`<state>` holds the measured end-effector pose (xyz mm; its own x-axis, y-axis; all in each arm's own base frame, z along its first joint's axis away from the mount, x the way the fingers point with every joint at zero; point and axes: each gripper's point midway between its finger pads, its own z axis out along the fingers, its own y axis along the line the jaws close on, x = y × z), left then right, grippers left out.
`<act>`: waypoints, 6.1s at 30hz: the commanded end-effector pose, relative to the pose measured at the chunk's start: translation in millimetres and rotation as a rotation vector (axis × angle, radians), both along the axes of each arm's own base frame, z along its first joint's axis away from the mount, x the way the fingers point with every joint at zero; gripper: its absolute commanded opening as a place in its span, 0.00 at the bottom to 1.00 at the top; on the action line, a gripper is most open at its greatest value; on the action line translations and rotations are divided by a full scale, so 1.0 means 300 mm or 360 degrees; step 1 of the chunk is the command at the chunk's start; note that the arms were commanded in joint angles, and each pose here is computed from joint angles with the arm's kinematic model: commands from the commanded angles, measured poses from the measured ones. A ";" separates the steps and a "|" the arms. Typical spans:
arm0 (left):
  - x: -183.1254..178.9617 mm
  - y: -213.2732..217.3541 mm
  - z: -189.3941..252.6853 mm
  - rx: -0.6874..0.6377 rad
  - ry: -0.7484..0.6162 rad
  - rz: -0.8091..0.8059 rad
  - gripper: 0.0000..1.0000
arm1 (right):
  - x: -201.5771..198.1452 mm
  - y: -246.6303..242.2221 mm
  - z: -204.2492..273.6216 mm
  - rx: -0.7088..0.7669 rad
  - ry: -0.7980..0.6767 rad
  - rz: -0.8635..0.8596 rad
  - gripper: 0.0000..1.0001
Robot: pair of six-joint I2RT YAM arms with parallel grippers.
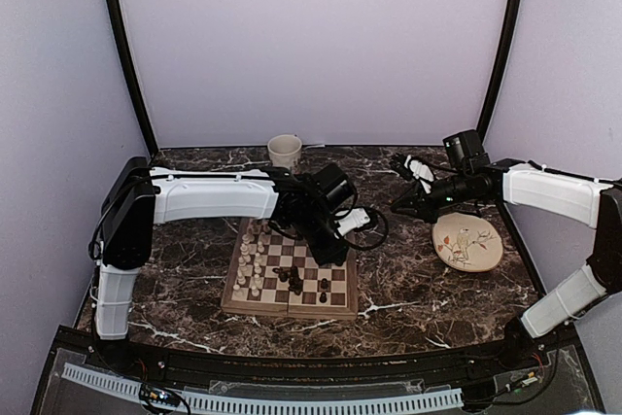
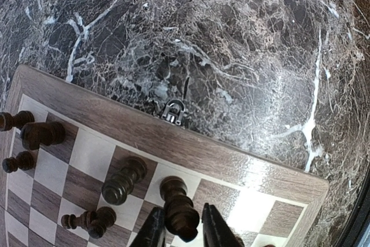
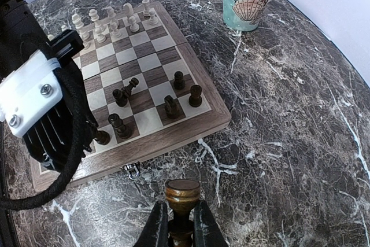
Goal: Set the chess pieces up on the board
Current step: Move the king to e8, then pass from the right arm to the left, then pass from the left arm to the right, then place the bishop on f8.
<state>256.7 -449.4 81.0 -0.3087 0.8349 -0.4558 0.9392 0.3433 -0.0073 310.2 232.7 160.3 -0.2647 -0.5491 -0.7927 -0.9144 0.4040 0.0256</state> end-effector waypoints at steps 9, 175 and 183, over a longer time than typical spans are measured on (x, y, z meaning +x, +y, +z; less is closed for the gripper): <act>-0.004 0.028 0.032 0.0045 -0.0009 0.0045 0.34 | 0.011 0.005 0.017 0.0029 -0.0030 0.0010 0.10; 0.337 0.543 0.643 -0.0944 -0.0539 0.1031 0.66 | -0.050 0.330 0.130 -0.0163 0.0261 0.0275 0.04; 0.419 0.680 0.598 -0.0996 -0.0574 0.1219 0.63 | -0.159 0.353 0.103 -0.0380 0.0168 0.0443 0.04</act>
<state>379.6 -272.2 287.9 -0.3525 0.0791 -0.9324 0.4987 0.8590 -0.1157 282.4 336.7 189.4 -0.2501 -0.7161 -0.6516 -0.9671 0.2173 0.1324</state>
